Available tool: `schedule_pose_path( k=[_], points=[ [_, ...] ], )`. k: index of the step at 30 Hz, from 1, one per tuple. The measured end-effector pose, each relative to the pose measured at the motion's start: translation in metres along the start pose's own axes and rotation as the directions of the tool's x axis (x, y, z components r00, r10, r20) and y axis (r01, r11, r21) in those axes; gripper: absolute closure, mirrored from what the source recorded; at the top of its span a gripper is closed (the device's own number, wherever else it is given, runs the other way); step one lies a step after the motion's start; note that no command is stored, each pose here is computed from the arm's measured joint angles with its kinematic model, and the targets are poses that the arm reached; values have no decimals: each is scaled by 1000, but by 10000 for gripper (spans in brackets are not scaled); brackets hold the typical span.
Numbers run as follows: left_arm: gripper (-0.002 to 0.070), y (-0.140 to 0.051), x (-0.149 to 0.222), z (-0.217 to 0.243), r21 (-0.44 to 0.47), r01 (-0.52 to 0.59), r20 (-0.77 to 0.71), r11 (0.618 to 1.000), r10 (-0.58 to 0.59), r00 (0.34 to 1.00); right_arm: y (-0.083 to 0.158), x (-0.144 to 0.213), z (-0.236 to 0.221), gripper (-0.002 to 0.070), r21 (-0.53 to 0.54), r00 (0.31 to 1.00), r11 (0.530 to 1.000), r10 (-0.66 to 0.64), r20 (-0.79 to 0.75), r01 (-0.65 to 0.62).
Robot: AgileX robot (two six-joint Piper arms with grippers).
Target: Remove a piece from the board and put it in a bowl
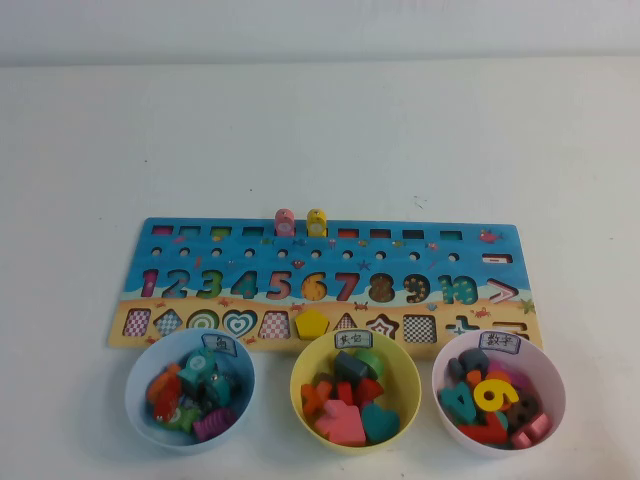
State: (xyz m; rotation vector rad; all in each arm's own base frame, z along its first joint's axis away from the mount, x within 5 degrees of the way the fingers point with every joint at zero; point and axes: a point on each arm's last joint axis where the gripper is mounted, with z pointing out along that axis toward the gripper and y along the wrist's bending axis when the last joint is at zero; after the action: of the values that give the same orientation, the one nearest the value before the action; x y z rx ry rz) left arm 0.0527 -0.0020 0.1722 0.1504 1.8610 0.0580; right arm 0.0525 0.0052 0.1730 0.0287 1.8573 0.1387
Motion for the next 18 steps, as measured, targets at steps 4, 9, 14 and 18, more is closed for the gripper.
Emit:
schedule_pose_path(
  k=[4,9,14,18],
  points=[
    [678,0,0,0,0,0,0,1000,0,1000,0,0,0,694,0,1000,1000,0,0,0],
    [678,0,0,0,0,0,0,1000,0,1000,0,0,0,694,0,1000,1000,0,0,0],
    [678,1,-1,0,-10,-22,14,1000,23,1000,0,0,0,694,0,1000,1000,0,0,0],
    [678,-1,-9,0,22,158,95,987,-160,983,0,0,0,694,0,1000,1000,0,0,0]
  ],
)
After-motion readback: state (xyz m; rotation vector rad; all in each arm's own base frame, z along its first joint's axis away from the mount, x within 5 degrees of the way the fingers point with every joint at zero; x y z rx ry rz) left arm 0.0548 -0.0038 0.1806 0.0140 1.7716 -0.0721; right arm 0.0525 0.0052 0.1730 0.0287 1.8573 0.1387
